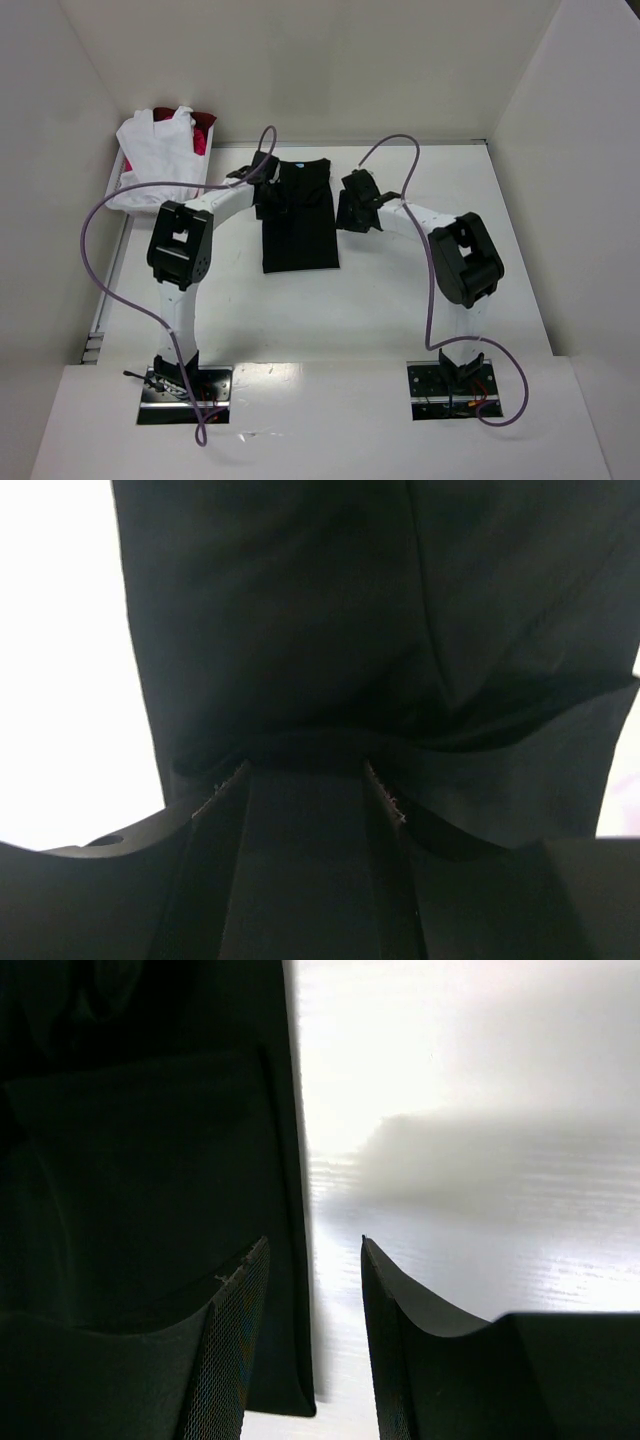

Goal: Fold and stack the t-shirts
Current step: Grab one side of the 2/3 rectangular tshirt with both arms

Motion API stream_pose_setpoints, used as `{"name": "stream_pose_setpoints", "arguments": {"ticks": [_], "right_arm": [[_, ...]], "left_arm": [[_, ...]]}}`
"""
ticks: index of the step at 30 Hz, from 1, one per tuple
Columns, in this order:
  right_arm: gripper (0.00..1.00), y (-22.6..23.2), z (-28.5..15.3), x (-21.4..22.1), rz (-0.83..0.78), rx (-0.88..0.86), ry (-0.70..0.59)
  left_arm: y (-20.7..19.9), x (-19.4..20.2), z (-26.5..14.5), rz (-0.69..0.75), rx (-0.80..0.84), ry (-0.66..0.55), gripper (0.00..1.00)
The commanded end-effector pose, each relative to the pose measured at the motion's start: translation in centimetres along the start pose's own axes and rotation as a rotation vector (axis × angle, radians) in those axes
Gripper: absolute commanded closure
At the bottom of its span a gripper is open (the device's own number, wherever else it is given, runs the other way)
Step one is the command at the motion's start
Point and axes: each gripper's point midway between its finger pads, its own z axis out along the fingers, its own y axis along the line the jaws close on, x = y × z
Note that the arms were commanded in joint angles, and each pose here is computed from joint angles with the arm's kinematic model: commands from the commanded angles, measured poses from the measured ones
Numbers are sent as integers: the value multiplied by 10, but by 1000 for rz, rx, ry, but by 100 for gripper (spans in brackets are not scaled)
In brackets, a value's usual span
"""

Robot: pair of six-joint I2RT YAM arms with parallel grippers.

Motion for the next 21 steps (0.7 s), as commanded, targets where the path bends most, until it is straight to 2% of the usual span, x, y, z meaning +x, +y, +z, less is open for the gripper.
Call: {"name": "stream_pose_setpoints", "arguments": {"ticks": [1,8,12,13,15,17,21], "right_arm": [[52,15,-30,-26,34,-75,-92],[50,13,-45,-5,58,-113,-47],[47,15,-57,7,55,-162,-20],[45,14,-59,9,55,-162,-20],[43,19,-62,21,26,-178,1],[42,22,-62,35,14,-189,39],[40,25,-61,63,-17,-194,93]], "left_arm": [[0,-27,-1,-15,11,-57,43],[14,-48,3,-23,-23,-84,34],[12,-62,-28,-12,-23,-145,23],[9,-65,-47,-12,-15,-164,20],[15,-50,-58,-12,-24,-143,14],[13,-45,-82,-11,-3,-163,12],[22,0,-95,-21,10,-83,12]]}}
